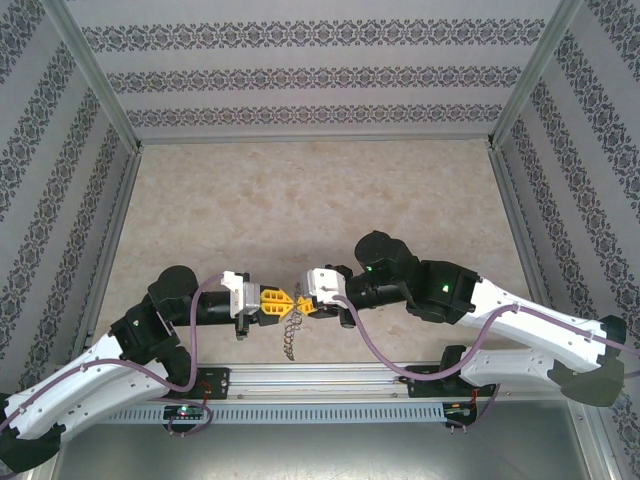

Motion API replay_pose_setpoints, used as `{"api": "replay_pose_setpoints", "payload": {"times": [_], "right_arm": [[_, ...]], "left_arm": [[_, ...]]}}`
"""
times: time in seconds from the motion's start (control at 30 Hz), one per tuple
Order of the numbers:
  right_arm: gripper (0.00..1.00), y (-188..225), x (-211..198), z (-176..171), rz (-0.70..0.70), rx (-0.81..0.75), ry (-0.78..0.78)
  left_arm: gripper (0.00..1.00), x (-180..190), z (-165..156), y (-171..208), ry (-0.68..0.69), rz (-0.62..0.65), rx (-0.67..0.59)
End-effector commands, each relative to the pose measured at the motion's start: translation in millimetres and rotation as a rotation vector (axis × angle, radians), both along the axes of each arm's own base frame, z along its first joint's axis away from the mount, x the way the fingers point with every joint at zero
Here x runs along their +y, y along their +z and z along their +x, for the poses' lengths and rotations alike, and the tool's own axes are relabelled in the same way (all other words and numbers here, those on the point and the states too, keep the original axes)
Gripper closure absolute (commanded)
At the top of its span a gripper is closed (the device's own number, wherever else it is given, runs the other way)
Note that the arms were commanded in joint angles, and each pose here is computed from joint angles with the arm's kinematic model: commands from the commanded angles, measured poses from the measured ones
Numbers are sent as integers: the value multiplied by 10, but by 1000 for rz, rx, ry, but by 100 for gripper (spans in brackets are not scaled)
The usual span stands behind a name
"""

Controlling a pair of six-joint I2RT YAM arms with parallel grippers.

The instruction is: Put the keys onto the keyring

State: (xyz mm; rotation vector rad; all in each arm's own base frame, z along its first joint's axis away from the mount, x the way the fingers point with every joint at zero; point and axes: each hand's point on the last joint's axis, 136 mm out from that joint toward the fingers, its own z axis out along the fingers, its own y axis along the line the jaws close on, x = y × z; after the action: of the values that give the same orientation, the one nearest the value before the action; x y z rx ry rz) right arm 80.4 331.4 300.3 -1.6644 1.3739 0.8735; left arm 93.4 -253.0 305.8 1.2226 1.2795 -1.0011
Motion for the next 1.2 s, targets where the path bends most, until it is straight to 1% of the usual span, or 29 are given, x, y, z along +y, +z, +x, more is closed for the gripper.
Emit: {"api": "replay_pose_setpoints", "payload": {"times": [0.0, 0.27, 0.37, 0.5, 0.7, 0.87, 0.9, 0.93, 1.0, 1.03, 1.17], "right_arm": [[100, 229, 1, -53, 61, -16, 42], [100, 249, 5, -99, 76, -3, 68], [100, 241, 7, -106, 76, -2, 72], [100, 263, -5, -126, 89, -2, 78], [100, 257, 5, -114, 89, 0, 74], [100, 213, 32, -54, 71, -2, 48], [95, 198, 37, -29, 66, -4, 35], [86, 191, 33, -8, 64, -7, 22], [72, 179, 14, 21, 67, -9, -2], [68, 177, -1, 31, 71, -8, -15], [59, 155, -117, 106, 78, -1, -89]], "left_arm": [[88, 18, -18, 30, 3, 16, -20], [87, 2, -15, 41, -2, 10, -25], [92, 0, -24, 44, -7, 9, -23], [93, 4, -31, 41, -9, 5, -23], [100, -1, -48, 85, -20, -13, -29], [100, 7, -70, 114, -28, -23, -33], [100, 13, -70, 119, -25, -24, -36], [100, 21, -65, 121, -19, -24, -40], [100, 42, -46, 107, 0, -20, -45], [100, 52, -28, 96, 13, -17, -46], [100, 69, 26, 41, 47, 5, -38]]}}
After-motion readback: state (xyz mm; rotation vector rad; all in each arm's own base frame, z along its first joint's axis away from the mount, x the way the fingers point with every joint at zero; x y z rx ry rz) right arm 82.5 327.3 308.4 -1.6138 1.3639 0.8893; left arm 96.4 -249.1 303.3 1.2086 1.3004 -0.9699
